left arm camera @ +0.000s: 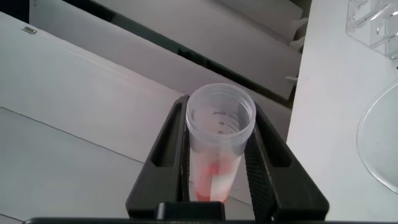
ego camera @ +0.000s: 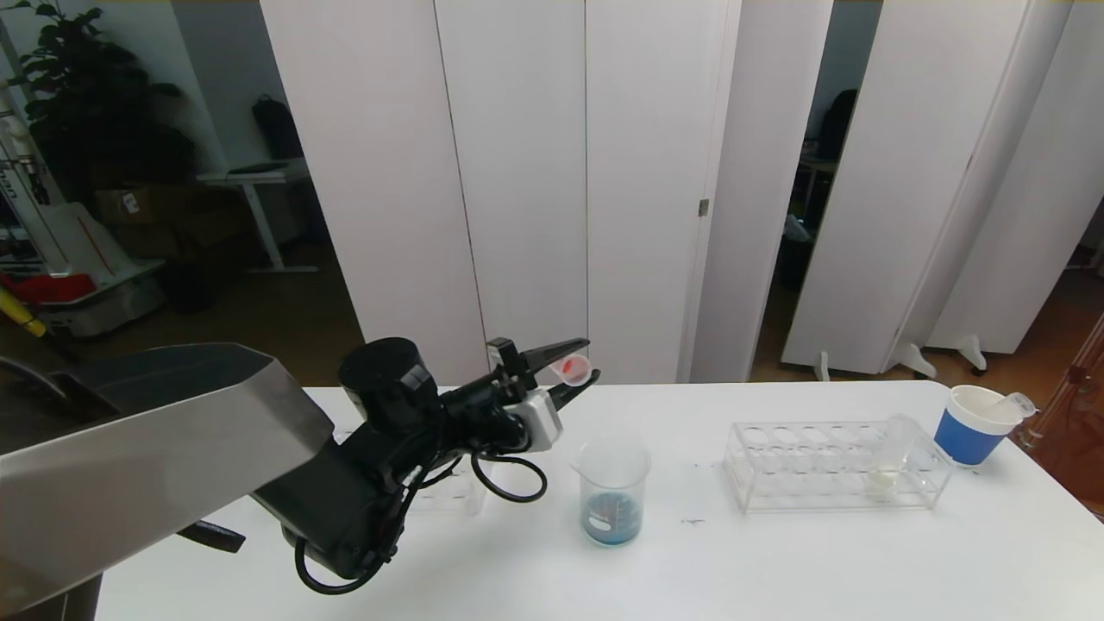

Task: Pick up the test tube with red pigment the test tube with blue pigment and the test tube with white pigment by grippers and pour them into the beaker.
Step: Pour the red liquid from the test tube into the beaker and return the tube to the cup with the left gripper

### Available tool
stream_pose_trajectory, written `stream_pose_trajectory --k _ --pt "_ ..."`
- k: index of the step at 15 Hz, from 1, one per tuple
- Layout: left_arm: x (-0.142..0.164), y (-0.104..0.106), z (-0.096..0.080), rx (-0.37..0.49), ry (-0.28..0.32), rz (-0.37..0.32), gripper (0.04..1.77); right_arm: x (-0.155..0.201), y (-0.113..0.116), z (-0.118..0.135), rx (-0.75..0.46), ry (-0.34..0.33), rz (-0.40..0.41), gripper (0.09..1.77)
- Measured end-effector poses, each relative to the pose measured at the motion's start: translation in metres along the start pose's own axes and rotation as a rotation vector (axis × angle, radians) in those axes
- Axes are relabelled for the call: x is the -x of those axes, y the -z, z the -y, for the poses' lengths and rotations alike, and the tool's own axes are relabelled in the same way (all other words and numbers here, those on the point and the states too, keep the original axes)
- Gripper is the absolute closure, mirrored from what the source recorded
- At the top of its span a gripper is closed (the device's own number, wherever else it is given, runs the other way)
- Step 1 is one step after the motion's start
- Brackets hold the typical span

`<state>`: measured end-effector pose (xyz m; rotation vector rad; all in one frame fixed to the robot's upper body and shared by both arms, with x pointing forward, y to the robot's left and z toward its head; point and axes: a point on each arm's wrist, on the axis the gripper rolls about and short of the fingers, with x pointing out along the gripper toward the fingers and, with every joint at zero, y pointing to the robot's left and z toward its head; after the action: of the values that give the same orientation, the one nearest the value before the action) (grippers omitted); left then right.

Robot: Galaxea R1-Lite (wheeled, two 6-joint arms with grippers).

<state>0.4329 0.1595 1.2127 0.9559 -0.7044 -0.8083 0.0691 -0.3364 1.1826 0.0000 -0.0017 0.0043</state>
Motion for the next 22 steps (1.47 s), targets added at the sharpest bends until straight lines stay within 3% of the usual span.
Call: stream_pose_trajectory --k 4,15,22 --pt "-0.0006 0.0010 -0.0005 -0.100 -0.007 -0.009 1.22 0.0000 0.0000 0.0000 0.000 0.000 0.000 0.11" --pt "-0.0040 -0.0031 -0.0022 -0.250 -0.029 -0.031 1.22 0.0000 0.0000 0.0000 0.000 0.000 0.000 0.11" --pt "-0.0046 -0.0034 0.0014 -0.280 -0.023 -0.041 1.22 0.0000 0.0000 0.0000 0.000 0.000 0.000 0.11"
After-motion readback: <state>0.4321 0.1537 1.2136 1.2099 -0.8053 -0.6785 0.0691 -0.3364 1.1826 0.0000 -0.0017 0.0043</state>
